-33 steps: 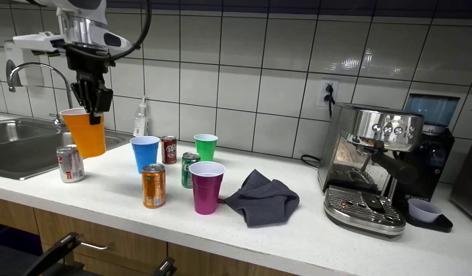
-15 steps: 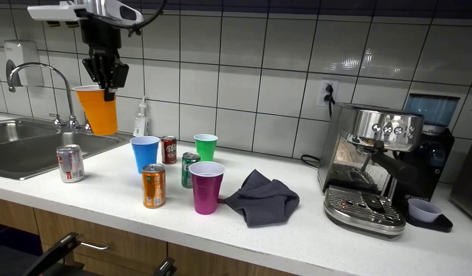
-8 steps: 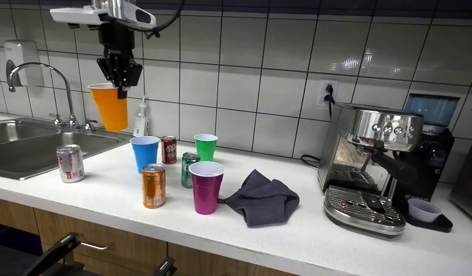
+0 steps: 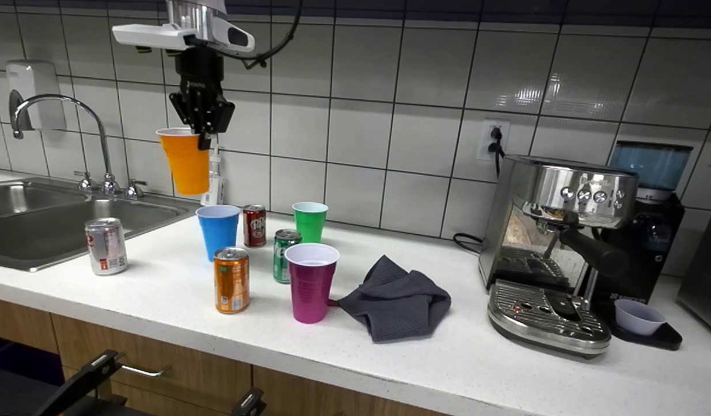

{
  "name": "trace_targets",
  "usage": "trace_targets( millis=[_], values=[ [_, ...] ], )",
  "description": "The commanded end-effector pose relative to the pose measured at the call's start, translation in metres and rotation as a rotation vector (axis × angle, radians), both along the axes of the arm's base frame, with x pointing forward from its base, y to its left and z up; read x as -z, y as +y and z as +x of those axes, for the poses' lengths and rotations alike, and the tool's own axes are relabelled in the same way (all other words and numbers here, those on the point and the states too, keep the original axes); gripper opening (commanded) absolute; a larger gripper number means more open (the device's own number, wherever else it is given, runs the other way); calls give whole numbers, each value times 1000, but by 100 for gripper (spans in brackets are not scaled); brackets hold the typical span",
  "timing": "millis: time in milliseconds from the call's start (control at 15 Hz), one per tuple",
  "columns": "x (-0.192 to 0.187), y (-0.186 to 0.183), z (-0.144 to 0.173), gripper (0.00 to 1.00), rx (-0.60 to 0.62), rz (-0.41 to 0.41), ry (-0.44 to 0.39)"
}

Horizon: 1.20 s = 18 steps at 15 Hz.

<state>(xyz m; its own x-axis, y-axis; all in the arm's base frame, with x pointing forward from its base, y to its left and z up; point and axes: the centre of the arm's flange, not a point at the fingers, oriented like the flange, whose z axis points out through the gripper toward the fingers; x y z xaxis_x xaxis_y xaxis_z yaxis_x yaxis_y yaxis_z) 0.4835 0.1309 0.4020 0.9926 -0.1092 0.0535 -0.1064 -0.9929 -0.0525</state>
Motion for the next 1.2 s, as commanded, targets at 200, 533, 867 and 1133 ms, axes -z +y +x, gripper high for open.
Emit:
trace_targets(
  millis=[200,533,867,1133],
  values=[
    [3,-7,41,2,-32,-3,27],
    [14,-9,60,2,-34,6,36],
    [23,-8,72,2,-35,16,41],
    [31,-7,78,2,-45,19,48]
  ],
)
